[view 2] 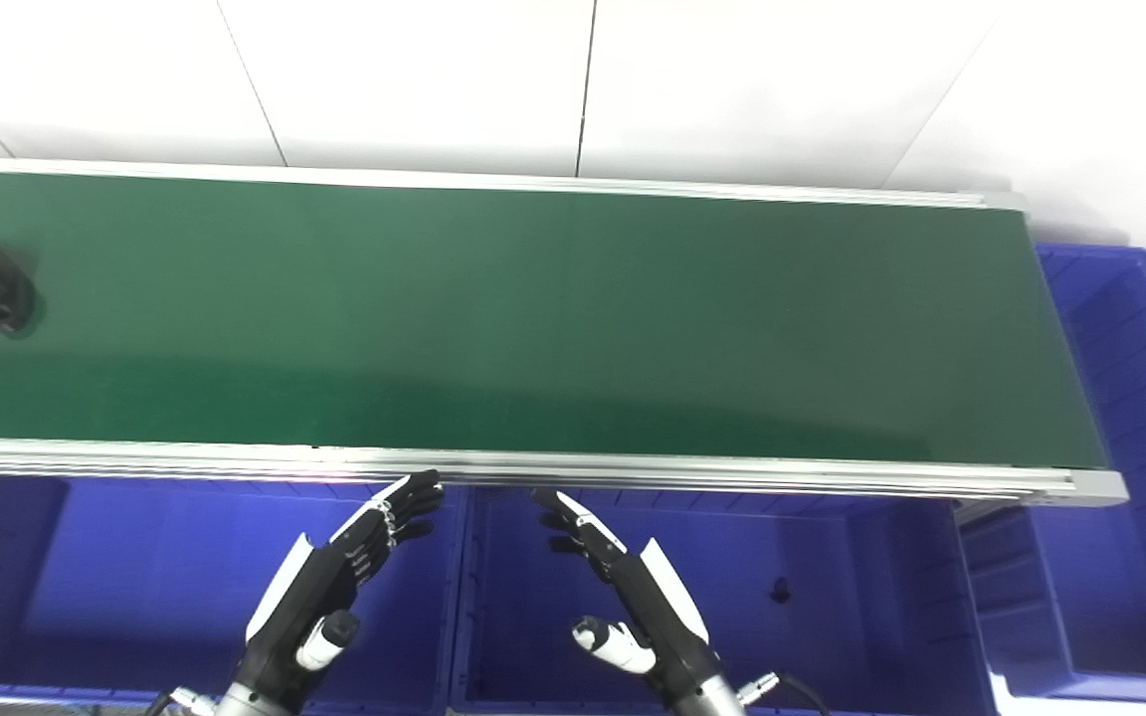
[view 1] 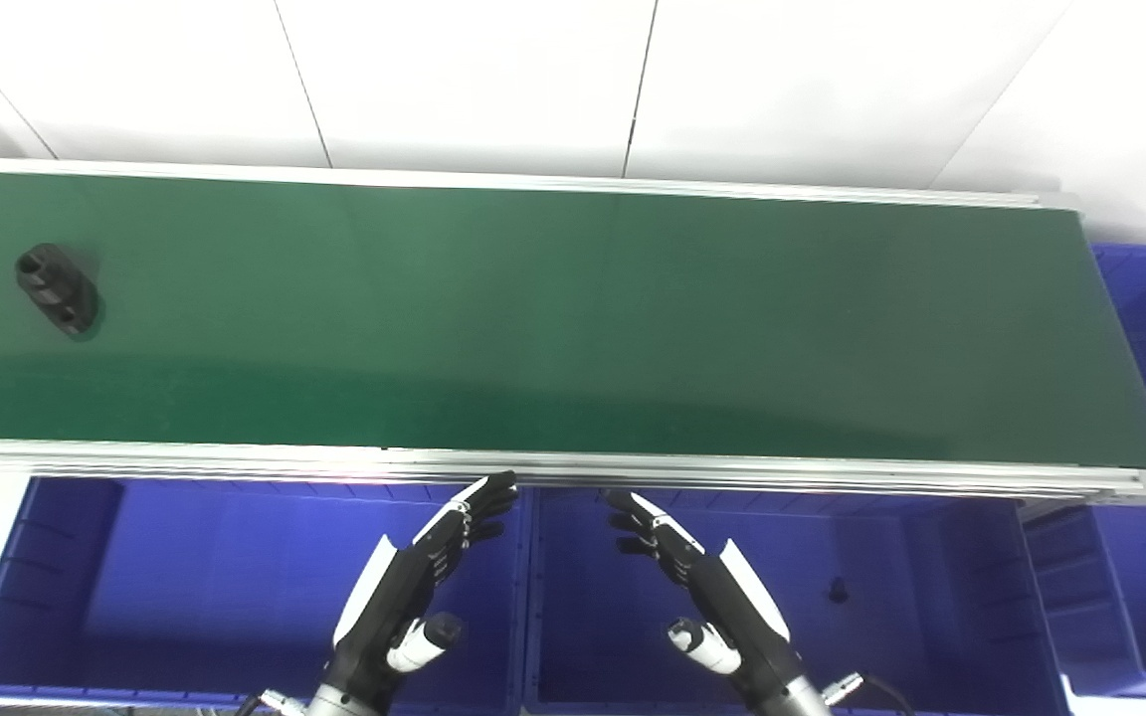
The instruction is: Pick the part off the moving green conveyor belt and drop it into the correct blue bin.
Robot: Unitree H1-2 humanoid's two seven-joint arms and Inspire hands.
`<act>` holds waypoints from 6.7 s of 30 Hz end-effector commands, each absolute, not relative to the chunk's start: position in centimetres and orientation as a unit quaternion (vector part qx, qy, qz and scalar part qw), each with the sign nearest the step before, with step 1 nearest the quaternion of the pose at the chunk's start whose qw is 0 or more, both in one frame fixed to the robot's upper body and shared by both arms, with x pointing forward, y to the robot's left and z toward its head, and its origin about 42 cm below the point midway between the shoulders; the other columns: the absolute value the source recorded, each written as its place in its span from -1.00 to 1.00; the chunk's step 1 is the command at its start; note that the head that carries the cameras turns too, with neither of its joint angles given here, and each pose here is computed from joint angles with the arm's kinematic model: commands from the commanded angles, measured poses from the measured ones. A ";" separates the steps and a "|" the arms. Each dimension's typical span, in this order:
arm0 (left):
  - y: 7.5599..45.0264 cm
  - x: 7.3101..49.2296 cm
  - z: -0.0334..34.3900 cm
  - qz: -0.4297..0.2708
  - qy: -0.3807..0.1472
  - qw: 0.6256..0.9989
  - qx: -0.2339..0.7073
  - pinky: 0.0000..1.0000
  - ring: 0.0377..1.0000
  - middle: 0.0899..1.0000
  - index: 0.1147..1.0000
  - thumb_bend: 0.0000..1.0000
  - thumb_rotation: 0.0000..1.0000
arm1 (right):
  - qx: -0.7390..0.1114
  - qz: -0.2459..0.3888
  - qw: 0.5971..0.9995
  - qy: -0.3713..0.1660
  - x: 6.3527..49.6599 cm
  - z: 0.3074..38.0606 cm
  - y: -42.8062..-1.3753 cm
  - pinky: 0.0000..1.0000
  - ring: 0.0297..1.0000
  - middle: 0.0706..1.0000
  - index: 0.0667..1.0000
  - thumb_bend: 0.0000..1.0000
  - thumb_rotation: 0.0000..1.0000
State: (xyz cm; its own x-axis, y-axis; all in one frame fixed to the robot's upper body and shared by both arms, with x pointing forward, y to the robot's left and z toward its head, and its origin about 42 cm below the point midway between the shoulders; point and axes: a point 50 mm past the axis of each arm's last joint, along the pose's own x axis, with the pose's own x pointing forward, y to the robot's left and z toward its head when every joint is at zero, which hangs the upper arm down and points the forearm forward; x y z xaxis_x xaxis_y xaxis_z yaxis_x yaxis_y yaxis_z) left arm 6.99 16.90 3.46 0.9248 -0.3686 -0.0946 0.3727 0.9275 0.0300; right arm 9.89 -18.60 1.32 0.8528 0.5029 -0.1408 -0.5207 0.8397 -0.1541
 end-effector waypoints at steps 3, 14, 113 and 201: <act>17.0 7.0 3.9 -0.188 0.026 0.981 0.025 0.70 0.78 0.76 0.74 1.00 0.95 | -0.090 0.270 0.958 0.011 10.2 2.0 -18.4 0.66 0.81 0.85 0.82 1.00 1.00; 17.2 7.0 3.6 -0.193 0.025 0.981 0.025 0.70 0.79 0.76 0.75 1.00 0.94 | -0.098 0.274 0.957 0.017 10.1 1.5 -18.5 0.76 0.85 0.87 0.83 1.00 1.00; 13.3 9.1 0.5 -0.201 0.036 0.978 0.047 0.43 0.59 0.60 0.60 1.00 0.99 | -0.015 0.291 0.948 -0.128 12.5 10.2 -22.0 0.57 0.70 0.81 0.91 1.00 0.88; 11.6 9.6 0.6 -0.208 0.033 0.977 0.026 0.48 0.66 0.66 0.63 1.00 0.92 | -0.416 0.172 0.860 -0.239 33.4 19.0 -10.0 0.12 0.41 0.65 0.81 0.87 0.69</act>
